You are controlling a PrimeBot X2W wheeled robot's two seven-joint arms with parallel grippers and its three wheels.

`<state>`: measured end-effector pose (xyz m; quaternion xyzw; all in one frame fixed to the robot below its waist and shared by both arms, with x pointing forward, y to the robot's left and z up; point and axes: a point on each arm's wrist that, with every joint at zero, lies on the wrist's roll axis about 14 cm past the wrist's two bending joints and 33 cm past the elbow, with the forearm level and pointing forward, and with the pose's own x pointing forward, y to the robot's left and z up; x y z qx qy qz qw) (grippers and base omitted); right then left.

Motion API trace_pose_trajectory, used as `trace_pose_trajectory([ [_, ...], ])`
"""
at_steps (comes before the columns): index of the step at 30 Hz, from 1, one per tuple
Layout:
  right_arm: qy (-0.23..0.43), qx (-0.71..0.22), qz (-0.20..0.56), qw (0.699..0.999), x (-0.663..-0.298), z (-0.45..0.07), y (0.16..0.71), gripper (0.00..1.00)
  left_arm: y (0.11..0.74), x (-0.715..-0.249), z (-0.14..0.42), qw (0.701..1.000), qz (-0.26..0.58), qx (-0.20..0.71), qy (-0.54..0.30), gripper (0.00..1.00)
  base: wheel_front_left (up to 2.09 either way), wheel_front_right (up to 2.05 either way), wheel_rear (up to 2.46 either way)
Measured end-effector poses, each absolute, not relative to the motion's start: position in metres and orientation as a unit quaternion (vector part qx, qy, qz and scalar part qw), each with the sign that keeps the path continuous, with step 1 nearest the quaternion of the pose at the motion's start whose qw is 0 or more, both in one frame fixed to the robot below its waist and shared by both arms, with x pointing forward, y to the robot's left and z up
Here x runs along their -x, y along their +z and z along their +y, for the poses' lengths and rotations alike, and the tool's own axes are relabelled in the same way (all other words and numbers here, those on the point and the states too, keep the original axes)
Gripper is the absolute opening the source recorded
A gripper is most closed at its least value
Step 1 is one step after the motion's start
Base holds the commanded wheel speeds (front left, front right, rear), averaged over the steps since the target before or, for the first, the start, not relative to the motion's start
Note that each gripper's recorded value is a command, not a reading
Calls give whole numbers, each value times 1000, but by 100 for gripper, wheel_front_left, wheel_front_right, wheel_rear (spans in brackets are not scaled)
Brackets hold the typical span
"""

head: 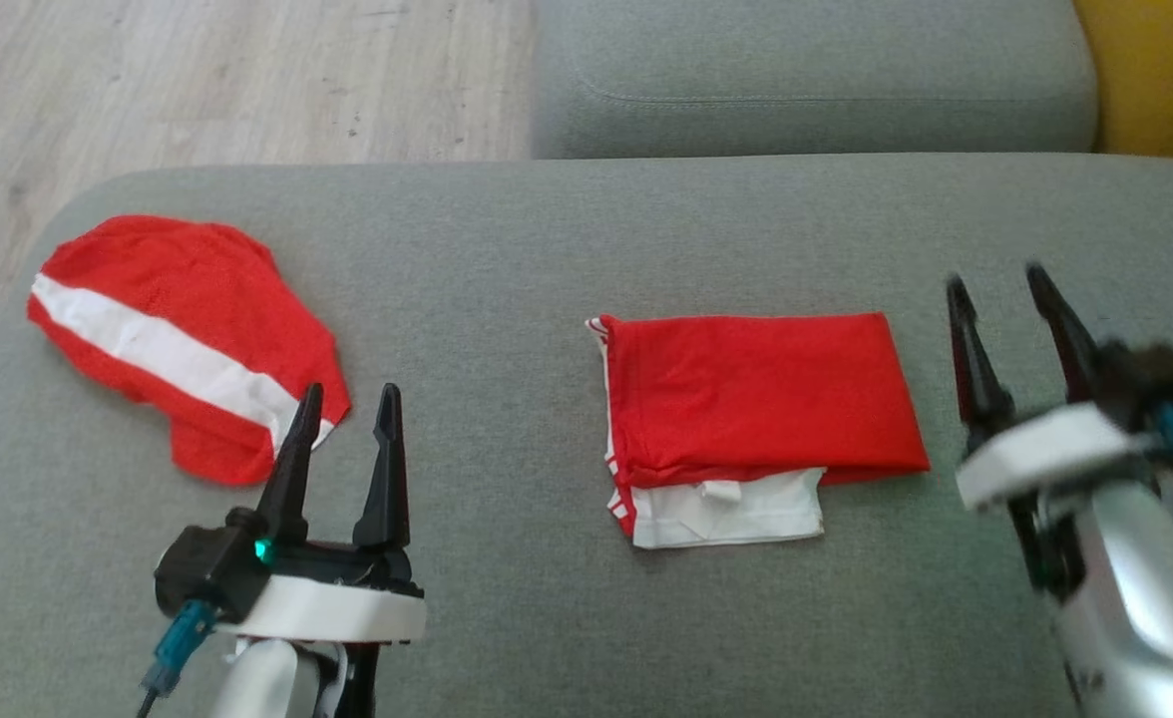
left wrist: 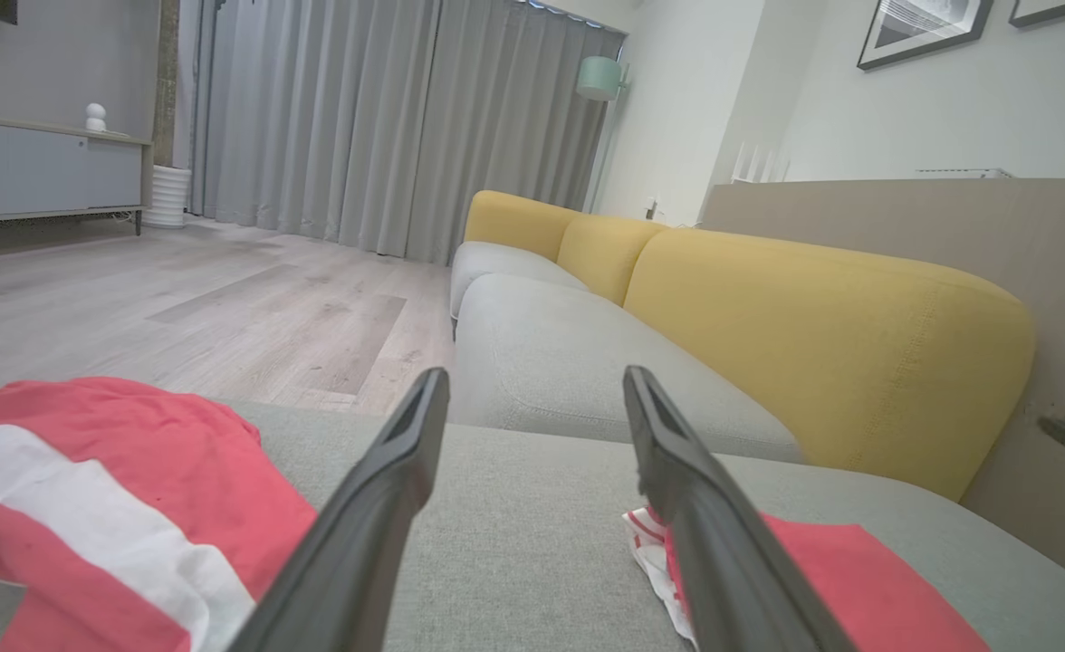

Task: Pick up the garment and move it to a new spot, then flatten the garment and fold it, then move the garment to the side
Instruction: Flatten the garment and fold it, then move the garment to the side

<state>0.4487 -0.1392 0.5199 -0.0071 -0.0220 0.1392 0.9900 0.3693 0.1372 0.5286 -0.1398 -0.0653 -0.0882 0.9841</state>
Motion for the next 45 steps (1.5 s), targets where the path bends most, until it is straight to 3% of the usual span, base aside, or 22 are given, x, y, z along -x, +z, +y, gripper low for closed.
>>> trace_pose_trajectory([
  [6,111,4,-8,994,-414,-144,496,100,528,-373,130,984,-63,134,-98,100,0,0,0],
  [16,98,6,14,995,-390,-140,477,100,503,-361,133,987,-28,129,-89,100,0,0,0],
  [30,79,8,24,997,-402,-150,469,100,501,-368,129,987,-24,129,-96,100,0,0,0],
  [39,57,4,83,995,-437,-160,432,100,491,-384,126,987,-10,128,-99,100,0,0,0],
  [45,66,-22,163,984,-444,-145,386,100,483,-390,137,989,2,126,-83,100,0,0,0],
])
